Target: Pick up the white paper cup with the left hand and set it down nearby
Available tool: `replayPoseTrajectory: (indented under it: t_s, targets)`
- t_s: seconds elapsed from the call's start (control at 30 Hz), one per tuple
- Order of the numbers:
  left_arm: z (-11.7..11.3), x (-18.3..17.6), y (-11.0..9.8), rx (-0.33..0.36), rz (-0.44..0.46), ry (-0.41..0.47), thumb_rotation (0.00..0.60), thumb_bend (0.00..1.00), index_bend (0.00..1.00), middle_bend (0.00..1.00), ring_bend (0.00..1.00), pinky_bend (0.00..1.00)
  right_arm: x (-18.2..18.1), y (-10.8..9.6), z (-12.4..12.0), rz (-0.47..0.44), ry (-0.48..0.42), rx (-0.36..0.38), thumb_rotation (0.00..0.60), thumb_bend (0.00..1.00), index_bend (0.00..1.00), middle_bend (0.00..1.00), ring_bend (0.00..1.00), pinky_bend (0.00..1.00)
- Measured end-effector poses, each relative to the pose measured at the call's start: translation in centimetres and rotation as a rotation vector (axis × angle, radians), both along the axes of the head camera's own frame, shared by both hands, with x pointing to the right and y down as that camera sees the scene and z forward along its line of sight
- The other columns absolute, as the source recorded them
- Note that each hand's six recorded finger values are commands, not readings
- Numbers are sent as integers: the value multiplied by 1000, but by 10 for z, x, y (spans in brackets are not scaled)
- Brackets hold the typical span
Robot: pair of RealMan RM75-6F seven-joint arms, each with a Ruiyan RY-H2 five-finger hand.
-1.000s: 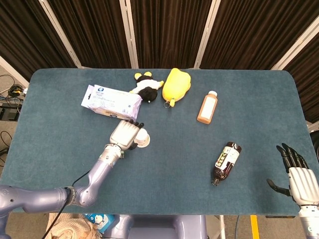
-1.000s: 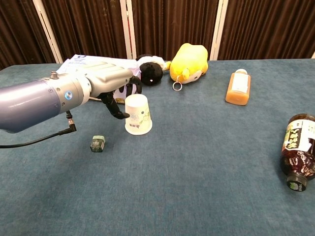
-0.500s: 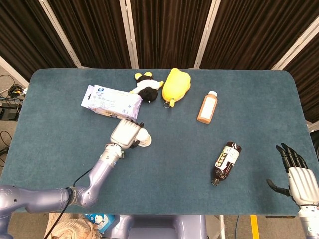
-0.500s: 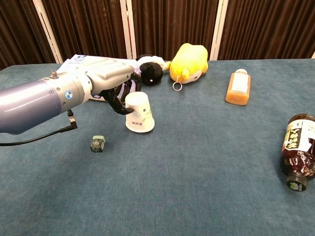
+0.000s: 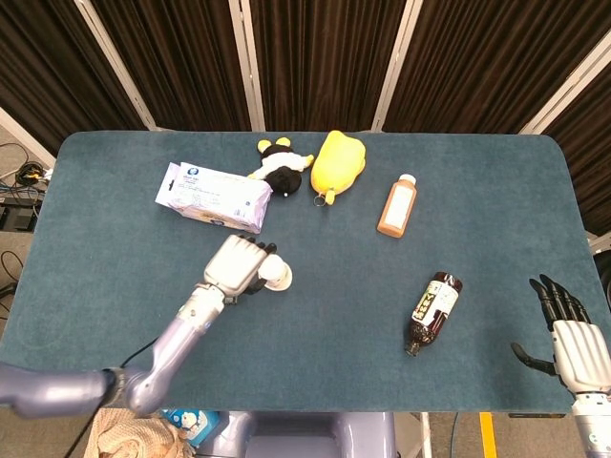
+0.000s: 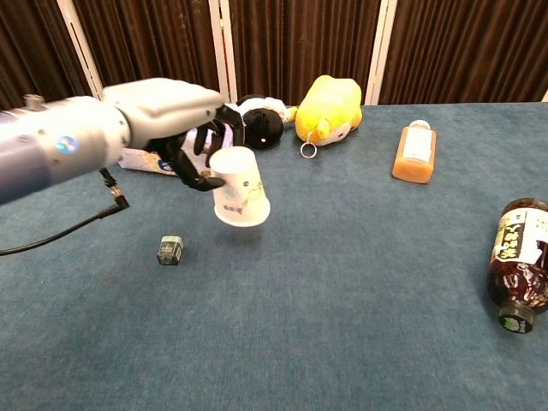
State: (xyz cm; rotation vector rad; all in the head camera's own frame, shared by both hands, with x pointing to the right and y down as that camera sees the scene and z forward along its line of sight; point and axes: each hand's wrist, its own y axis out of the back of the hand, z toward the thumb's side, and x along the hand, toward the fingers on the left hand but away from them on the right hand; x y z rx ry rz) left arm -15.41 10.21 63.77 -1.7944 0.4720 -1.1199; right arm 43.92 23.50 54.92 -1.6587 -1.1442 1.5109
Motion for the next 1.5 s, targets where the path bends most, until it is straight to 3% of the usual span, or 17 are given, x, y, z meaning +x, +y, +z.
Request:
replayPoseTrajectory:
  t_s: [0.3, 0.57, 1.03, 1.13, 1.3, 1.5]
  targets:
    - [-30, -58, 23, -12, 26, -41, 600, 336, 375, 493, 430, 517, 0, 0, 0, 5, 3, 1, 600, 237, 0, 0, 0, 112]
    - [-13, -82, 30, -48, 5, -71, 600, 336, 376, 494, 430, 517, -1, 0, 0, 2, 11, 4, 600, 236, 0, 0, 0, 112]
    - [21, -86, 34, -83, -32, -94, 600, 332, 354, 475, 417, 502, 0, 0, 0, 3, 8, 4, 600, 237, 0, 0, 0, 112]
    - [26, -86, 35, -89, -41, -93, 600, 282, 301, 397, 345, 433, 0, 0, 0, 5, 6, 3, 600, 237, 0, 0, 0, 112]
    - [34, -89, 41, -127, -35, -116, 600, 158, 122, 129, 118, 206, 0, 0, 0, 7, 7, 3, 600, 237, 0, 0, 0, 112]
    - [30, -95, 45, -149, -38, -138, 600, 143, 47, 45, 63, 168, 0, 0, 0, 8, 6, 3, 600, 237, 0, 0, 0, 112]
